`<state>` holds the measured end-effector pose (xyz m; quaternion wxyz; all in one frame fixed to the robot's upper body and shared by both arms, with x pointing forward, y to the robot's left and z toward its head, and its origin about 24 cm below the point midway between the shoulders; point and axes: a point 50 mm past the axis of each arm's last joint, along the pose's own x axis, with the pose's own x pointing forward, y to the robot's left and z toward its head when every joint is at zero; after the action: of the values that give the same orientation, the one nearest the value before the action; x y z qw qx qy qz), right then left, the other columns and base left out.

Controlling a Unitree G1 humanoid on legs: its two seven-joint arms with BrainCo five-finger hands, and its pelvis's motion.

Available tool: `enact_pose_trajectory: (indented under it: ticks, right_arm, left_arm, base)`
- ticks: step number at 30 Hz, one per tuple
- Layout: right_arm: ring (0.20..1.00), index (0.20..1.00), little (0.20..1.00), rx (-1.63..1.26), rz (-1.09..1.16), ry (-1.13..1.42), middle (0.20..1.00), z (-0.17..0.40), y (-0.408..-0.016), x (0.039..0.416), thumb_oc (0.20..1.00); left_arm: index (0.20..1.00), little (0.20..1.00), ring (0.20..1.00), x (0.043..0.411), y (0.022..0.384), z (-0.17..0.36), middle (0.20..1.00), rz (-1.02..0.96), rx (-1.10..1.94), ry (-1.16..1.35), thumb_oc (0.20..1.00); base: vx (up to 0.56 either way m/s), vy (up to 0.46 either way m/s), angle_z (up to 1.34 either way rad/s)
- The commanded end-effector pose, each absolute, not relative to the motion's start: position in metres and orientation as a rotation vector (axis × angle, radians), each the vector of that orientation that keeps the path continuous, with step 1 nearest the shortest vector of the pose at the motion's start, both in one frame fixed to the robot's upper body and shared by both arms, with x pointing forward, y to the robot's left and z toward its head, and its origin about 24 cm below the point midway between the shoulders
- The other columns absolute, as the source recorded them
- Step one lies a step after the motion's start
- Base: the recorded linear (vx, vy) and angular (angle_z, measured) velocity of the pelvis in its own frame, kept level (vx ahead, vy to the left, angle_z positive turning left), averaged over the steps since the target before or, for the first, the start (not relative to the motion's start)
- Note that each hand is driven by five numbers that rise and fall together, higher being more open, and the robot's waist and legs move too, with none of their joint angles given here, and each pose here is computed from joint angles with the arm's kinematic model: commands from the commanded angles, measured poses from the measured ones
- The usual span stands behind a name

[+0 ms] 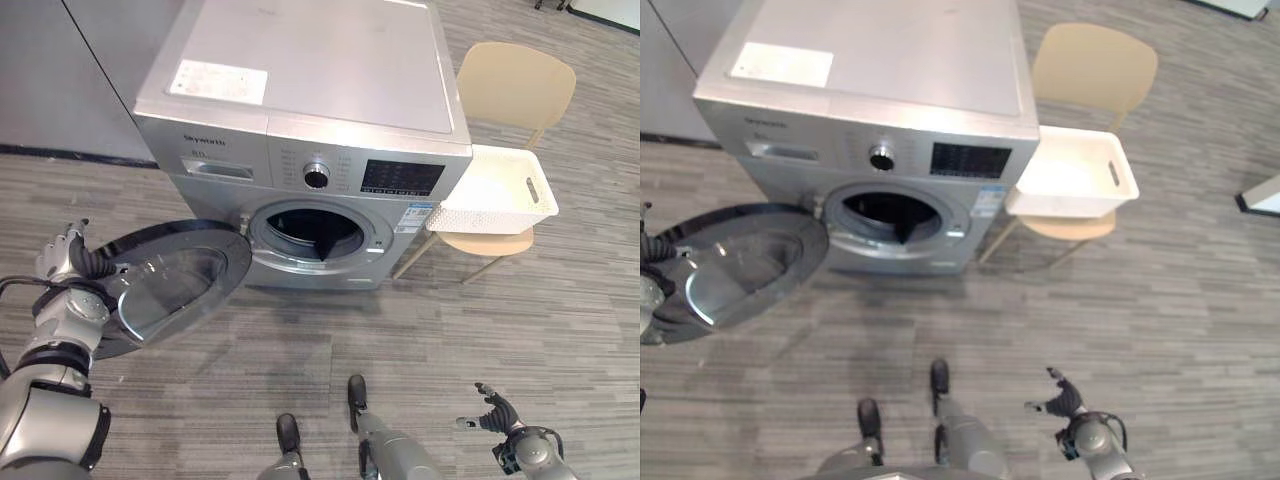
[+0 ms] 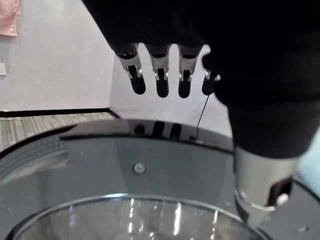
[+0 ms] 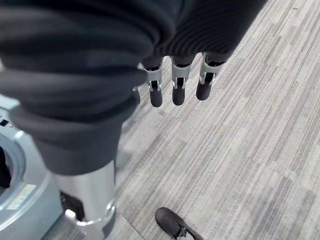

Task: Grab the laundry basket,head to the washer,open it,put in the laundry and shut it.

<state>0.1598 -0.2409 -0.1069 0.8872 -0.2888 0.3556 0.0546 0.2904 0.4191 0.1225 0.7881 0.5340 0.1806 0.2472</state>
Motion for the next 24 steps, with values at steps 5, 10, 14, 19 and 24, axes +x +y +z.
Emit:
enact_pose_trajectory:
  ticks: [5,10,14,19,24]
  right_arm:
    - [1.000,1.000,1.000,-0.632,0.110,0.642,1.000,-0.089,-0.247,0.187,1.000]
    - [1.000,1.000,1.000,-0.644,0.102,0.658,1.000,-0.092,-0.245,0.184,1.000]
    - [1.000,1.000,1.000,-0.651,0.087,0.656,1.000,-0.091,-0.246,0.183,1.000]
    - [1.000,1.000,1.000,-0.663,0.063,0.632,1.000,-0.084,-0.252,0.184,1.000]
    - [1.000,1.000,1.000,-0.707,0.061,0.624,1.000,-0.082,-0.257,0.182,1.000]
  left_arm:
    - [1.000,1.000,1.000,0.286,0.420,0.114,1.000,0.511,1.129,0.423,1.000]
    - [1.000,1.000,1.000,0.273,0.378,0.040,1.000,0.395,0.876,0.442,1.000]
    - [1.000,1.000,1.000,0.265,0.340,0.010,1.000,0.308,0.710,0.400,1.000]
    - [1.000,1.000,1.000,0.244,0.268,-0.019,1.000,0.080,0.385,0.323,1.000]
    - [1.000,1.000,1.000,0.239,0.200,-0.016,1.000,-0.191,0.212,0.247,1.000]
  base:
    - [0.00,0.007,0.05]
    - [0.02,-0.004,-0.03]
    - [0.06,-0.019,-0.01]
    - [0.05,-0.038,0.09]
    - [0.03,-0.044,0.08]
